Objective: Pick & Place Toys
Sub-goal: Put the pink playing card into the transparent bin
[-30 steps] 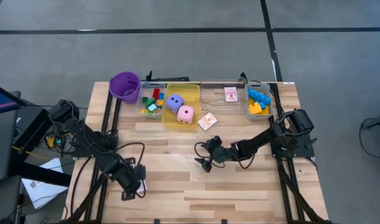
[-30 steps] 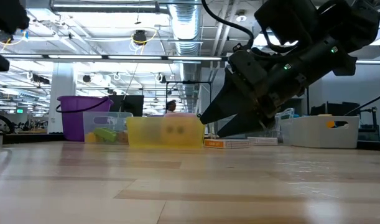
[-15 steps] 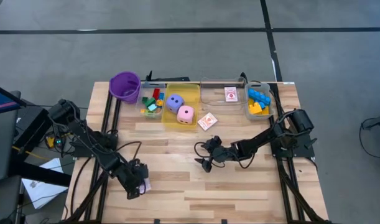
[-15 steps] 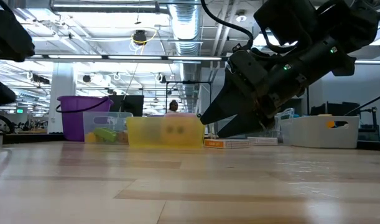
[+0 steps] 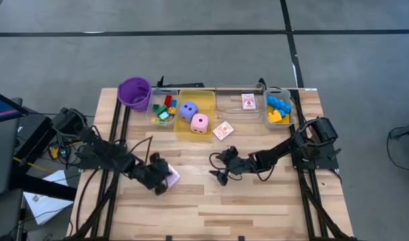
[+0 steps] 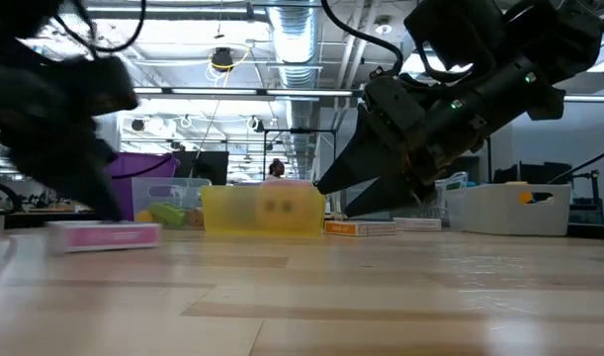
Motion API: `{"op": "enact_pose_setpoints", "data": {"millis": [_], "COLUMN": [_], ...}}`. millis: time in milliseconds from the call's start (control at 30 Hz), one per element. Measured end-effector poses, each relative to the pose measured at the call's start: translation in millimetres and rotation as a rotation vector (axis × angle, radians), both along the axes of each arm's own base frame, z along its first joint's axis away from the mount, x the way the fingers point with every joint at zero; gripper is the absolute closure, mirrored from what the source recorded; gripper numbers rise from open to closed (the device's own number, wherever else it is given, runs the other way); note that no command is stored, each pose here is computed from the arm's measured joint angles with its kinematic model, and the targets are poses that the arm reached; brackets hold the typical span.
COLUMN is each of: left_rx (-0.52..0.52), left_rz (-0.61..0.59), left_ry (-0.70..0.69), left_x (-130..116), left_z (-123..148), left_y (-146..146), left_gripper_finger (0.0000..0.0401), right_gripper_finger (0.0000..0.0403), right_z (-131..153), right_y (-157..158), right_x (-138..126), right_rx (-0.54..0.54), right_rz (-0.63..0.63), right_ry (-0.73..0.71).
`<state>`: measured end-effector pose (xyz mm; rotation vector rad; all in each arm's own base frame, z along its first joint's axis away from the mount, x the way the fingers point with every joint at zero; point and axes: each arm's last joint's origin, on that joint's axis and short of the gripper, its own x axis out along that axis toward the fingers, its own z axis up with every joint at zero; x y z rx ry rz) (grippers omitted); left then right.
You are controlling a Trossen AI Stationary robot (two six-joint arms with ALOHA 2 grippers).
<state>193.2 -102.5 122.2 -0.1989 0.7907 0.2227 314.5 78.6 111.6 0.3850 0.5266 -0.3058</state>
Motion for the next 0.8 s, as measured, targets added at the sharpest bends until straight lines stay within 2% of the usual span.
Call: {"op": "enact_pose_setpoints", "data": {"millis": [133,300,433,533,667,800], "left_rx": [0.09,0.142,0.21,0.213,0.146,0.073], "left_rz": [0.096,0.132,0.027,-0.051,-0.146,-0.221], "left_ry": [-0.049,-0.138,-0.164,-0.177,-0.183,-0.072], "left_x": [13,36,48,47,33,12], "left_z": [3,1,0,13,38,41], "left_y": [22,43,47,44,37,26], "left_gripper_finger": [0.0401,0.0401,0.0401,0.0401,0.0401,0.0401], "right_gripper_finger": [0.0017,0.0017,0.0017,0.0017,0.0017,0.0017], "right_z": [2,3,3,3,2,2], "right_y": [1,1,1,1,1,4], "right_x": [2,2,2,2,1,1], "right_rx": [-0.009,-0.018,-0.018,-0.019,-0.021,-0.018], "right_rz": [0.021,0.047,0.048,0.048,0.049,0.053], "right_ry": [-0.024,-0.024,-0.025,-0.024,-0.013,-0.011]}}
